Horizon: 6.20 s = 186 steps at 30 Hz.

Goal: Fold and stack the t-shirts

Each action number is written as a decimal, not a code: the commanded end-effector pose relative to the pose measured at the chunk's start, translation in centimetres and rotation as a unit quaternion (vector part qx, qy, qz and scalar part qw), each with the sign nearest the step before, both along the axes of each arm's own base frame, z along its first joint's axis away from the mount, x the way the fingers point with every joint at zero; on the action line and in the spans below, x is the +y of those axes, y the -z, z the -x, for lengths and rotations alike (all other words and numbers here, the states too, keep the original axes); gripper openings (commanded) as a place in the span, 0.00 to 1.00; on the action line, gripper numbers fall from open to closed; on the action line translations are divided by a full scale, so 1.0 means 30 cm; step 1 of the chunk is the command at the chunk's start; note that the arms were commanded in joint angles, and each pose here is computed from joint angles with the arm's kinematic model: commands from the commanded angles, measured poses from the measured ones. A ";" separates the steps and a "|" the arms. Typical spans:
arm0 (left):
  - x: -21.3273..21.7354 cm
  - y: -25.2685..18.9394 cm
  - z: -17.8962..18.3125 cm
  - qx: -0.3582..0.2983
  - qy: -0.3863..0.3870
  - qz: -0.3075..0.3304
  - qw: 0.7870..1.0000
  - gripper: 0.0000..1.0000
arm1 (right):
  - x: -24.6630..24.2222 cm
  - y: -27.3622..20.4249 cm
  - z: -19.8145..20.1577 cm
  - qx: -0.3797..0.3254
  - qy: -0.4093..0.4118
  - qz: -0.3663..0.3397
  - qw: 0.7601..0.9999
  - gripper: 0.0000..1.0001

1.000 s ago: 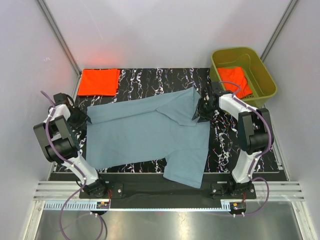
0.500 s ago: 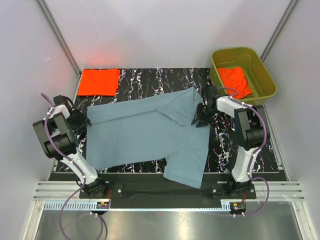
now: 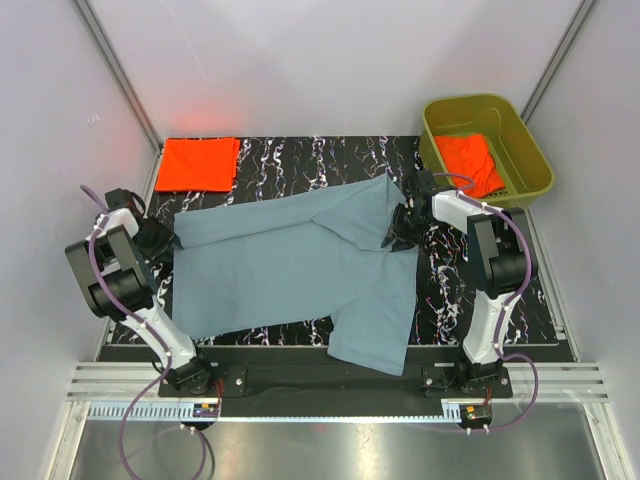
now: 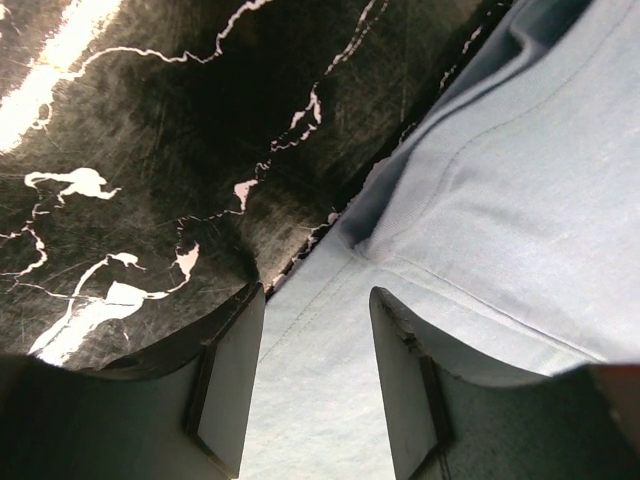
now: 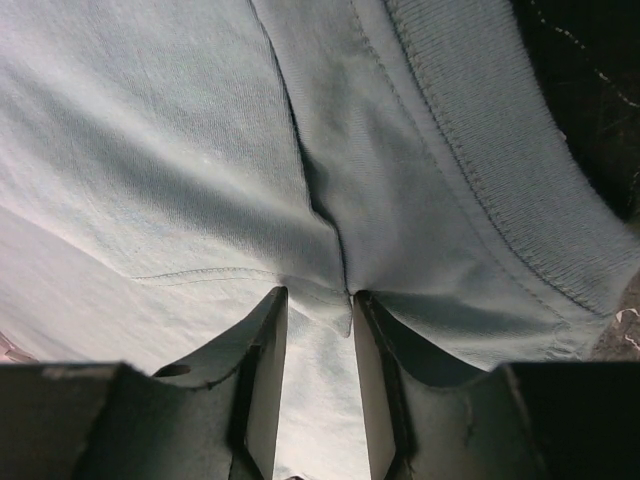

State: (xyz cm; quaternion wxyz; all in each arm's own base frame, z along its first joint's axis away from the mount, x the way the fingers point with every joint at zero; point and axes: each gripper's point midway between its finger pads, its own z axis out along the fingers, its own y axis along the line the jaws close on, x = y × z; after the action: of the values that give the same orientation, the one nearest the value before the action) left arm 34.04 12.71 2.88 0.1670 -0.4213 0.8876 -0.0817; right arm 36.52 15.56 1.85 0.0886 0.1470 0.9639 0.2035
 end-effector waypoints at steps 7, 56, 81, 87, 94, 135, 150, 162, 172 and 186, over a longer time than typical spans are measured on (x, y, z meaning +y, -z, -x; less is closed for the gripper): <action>-0.016 -0.108 -0.023 -0.055 0.014 -0.013 0.998 0.51 | 0.003 -0.081 -0.049 -0.033 0.003 0.002 0.999 0.26; 0.033 -0.080 -0.064 -0.045 0.008 -0.032 0.998 0.52 | 0.031 -0.263 0.154 0.016 0.032 -0.055 0.998 0.00; 0.025 -0.141 -0.062 -0.065 0.005 -0.035 0.997 0.52 | 0.032 -0.266 0.209 0.022 0.025 -0.065 0.997 0.00; 0.020 -0.136 -0.059 -0.064 0.005 -0.032 0.997 0.52 | 0.037 -0.242 0.236 0.041 0.019 -0.070 0.997 0.00; 0.020 -0.150 -0.049 -0.067 0.009 -0.038 0.997 0.52 | 0.047 -0.219 0.204 0.038 0.020 -0.074 0.996 0.00; -0.248 -0.175 -0.023 -0.089 0.070 0.025 0.993 0.53 | 0.231 -0.227 -0.233 -0.105 -0.034 -0.116 0.987 0.46; -0.256 -0.177 -0.019 -0.091 0.080 0.025 0.992 0.53 | 0.268 -0.101 -0.276 -0.089 -0.063 -0.114 0.988 0.52; -0.254 -0.180 -0.034 -0.093 0.081 0.027 0.992 0.53 | 0.330 -0.143 -0.297 -0.086 -0.051 -0.147 0.984 0.43; -0.258 -0.183 -0.026 -0.094 0.081 0.028 0.992 0.53 | 0.328 -0.139 -0.297 -0.085 -0.040 -0.140 0.986 0.24; -0.250 -0.200 -0.027 -0.100 0.085 0.018 0.991 0.53 | 0.323 -0.250 -0.107 0.066 0.160 -0.212 0.962 0.00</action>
State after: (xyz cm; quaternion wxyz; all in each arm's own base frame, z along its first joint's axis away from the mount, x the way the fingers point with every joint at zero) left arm 33.83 5.15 6.61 0.2003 -0.3552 0.9018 -0.1431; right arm 40.25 24.40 6.24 0.0375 0.2751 0.8941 0.3515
